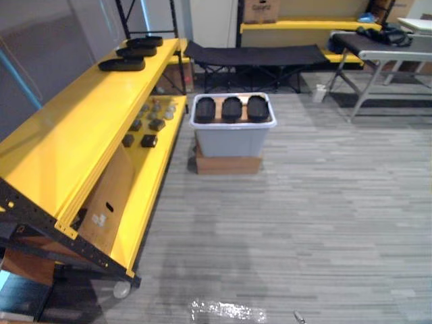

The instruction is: Walk over and take plastic housings, then place them on the shelf

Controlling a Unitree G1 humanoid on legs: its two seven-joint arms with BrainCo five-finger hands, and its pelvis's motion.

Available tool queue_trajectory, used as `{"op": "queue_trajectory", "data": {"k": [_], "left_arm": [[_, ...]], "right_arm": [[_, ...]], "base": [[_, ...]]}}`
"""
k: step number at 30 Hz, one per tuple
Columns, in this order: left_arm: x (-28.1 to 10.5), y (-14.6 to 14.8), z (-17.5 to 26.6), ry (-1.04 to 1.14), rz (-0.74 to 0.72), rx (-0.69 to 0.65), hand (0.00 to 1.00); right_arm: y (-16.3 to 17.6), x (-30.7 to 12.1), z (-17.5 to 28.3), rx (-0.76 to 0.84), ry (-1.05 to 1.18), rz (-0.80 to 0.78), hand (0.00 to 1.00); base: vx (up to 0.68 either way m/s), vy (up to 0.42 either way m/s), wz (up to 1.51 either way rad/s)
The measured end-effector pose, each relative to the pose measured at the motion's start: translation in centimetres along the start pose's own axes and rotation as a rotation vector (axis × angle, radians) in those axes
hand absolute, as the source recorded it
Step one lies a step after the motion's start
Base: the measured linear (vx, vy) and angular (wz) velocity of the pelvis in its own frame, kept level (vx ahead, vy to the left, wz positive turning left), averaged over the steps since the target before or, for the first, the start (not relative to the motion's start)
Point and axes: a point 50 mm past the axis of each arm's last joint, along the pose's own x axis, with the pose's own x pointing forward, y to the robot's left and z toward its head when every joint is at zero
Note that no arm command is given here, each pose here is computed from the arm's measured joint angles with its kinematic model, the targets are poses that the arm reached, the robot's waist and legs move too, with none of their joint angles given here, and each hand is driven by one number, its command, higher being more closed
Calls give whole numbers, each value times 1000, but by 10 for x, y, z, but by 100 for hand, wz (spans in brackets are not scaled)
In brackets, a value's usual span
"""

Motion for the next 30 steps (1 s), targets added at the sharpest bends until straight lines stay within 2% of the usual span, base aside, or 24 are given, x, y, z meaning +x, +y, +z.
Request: {"op": "queue_trajectory", "data": {"k": [6, 13, 25, 30], "left_arm": [[0, 0, 8, -50, 14, -19, 0], [-1, 1, 13, -68, 11, -24, 0], [-1, 1, 14, -93, 34, -12, 0], [-1, 1, 16, -96, 42, 44, 0]], "right_arm": [[21, 2, 9, 0, -76, 6, 0], [35, 3, 14, -1, -91, 84, 0], [32, 4, 6, -26, 34, 144, 0], [30, 3, 4, -19, 66, 139, 0]], "base": [[73, 9, -2], [13, 13, -6], [-15, 0, 2], [-32, 39, 9]]}}
